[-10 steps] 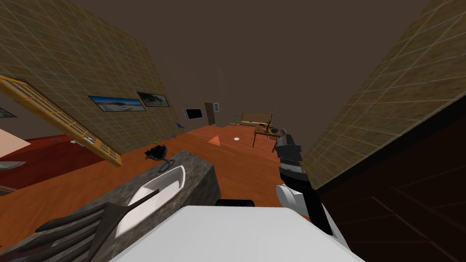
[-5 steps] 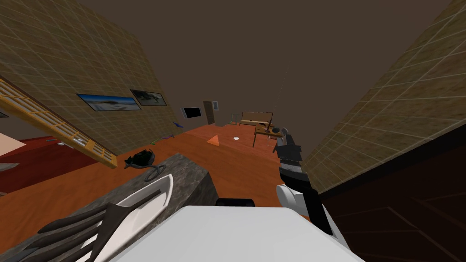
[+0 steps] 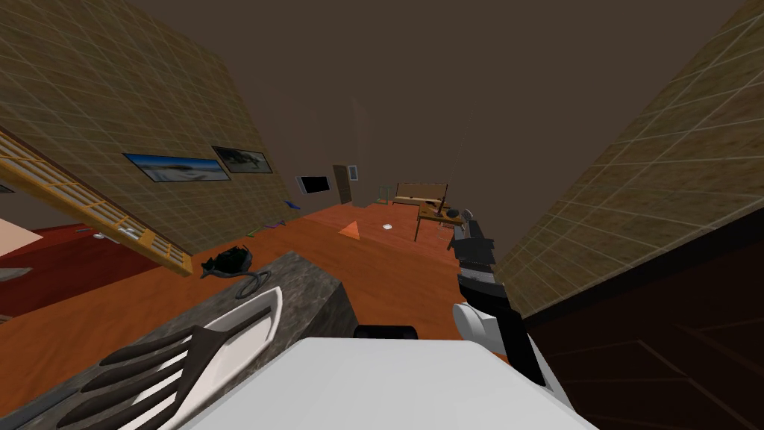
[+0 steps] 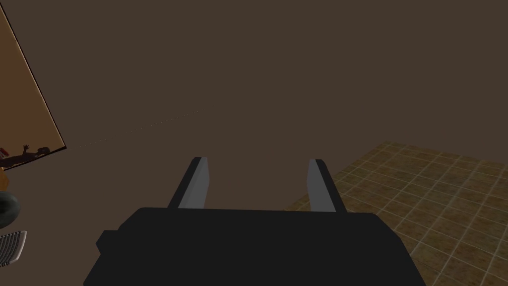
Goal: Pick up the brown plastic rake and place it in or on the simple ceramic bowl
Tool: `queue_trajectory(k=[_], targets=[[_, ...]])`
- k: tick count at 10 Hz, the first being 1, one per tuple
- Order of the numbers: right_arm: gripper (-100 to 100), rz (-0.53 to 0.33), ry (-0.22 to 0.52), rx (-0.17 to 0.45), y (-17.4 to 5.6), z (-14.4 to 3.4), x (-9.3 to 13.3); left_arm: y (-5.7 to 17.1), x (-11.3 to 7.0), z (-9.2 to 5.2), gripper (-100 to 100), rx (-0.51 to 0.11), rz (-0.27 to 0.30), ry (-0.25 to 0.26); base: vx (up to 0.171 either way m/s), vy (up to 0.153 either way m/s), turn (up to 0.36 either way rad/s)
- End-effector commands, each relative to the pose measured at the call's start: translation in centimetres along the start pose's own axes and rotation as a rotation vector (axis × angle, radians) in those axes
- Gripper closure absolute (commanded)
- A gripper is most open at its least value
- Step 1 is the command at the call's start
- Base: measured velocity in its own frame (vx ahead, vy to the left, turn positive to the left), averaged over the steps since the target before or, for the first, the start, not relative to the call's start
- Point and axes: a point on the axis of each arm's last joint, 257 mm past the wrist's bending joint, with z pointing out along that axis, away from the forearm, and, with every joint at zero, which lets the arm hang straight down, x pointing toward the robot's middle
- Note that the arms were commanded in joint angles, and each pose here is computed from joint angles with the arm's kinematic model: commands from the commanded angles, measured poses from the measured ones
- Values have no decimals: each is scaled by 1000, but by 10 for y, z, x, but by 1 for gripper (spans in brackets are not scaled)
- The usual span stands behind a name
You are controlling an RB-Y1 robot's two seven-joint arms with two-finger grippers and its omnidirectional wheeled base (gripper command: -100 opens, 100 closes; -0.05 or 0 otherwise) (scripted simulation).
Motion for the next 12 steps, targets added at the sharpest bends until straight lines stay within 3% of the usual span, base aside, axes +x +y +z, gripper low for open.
queue_trajectory(k=[1, 9, 10, 11, 12], targets=[[0, 0, 0, 0, 0, 0, 0, -11, -2, -6, -100, 1, -3, -2, -18, 19, -4], [0, 0, 0, 0, 0, 0, 0, -53, 3, -23, -100, -6, -10, 7, -20, 15, -32], [0, 0, 0, 0, 0, 0, 0, -50, 2, -21, -100, -6, -10, 6, -10, 5, -9], [0, 0, 0, 0, 0, 0, 0, -51, 2, -21, 0, -5, -10, 6, 0, 0, 0], [0, 0, 0, 0, 0, 0, 0, -51, 2, -21, 0, -5, -10, 6, 0, 0, 0]])
